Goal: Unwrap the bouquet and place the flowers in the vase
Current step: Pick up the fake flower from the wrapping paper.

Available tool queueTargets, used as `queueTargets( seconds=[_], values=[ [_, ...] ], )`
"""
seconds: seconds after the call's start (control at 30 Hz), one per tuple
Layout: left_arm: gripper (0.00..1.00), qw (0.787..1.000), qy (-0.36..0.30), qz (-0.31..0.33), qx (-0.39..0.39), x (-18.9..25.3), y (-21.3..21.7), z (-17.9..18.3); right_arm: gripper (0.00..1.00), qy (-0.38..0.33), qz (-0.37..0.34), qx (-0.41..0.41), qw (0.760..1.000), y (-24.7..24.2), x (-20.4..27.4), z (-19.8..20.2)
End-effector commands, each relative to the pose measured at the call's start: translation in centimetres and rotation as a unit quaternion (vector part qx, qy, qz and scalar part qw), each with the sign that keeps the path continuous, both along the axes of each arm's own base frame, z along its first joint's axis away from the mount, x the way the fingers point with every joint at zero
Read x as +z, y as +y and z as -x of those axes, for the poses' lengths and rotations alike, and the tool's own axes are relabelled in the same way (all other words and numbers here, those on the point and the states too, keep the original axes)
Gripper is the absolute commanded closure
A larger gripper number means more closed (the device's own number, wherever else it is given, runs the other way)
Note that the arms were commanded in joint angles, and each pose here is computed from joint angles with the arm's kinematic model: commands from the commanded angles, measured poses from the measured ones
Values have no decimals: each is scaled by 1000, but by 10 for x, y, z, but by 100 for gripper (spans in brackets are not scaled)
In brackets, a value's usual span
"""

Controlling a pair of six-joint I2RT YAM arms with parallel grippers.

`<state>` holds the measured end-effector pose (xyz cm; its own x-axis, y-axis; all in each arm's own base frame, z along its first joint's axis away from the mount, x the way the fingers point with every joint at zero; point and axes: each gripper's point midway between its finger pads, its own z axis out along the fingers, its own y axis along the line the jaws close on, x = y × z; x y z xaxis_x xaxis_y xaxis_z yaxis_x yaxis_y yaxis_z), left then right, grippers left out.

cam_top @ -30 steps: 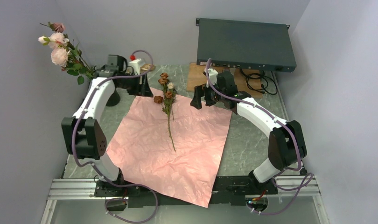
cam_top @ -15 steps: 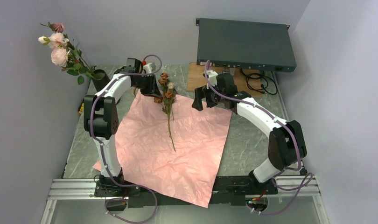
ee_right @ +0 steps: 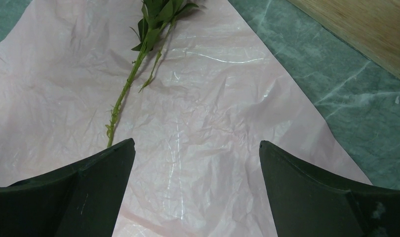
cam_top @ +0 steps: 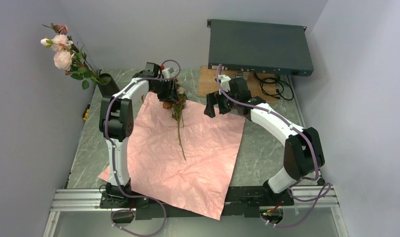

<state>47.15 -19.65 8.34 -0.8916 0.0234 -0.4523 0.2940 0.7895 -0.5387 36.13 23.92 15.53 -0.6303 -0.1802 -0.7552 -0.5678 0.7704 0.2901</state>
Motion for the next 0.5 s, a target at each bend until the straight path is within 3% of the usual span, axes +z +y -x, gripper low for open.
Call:
queueTargets(
  seconds=[0.0, 0.2, 0.47],
  values=[
    [48, 1000, -9, -8, -1, -8, -7, -8, 0, -29, 0, -4, 1000, 1, 18, -10],
    [55, 1000, 13, -18, 6, -18, -5, 1, 0, -31, 5, -9, 999, -2, 19, -13],
    [87, 1000, 16, -17, 16, 2, 2, 16, 0, -24, -6, -9, 1000, 2, 17, -12]
  ],
)
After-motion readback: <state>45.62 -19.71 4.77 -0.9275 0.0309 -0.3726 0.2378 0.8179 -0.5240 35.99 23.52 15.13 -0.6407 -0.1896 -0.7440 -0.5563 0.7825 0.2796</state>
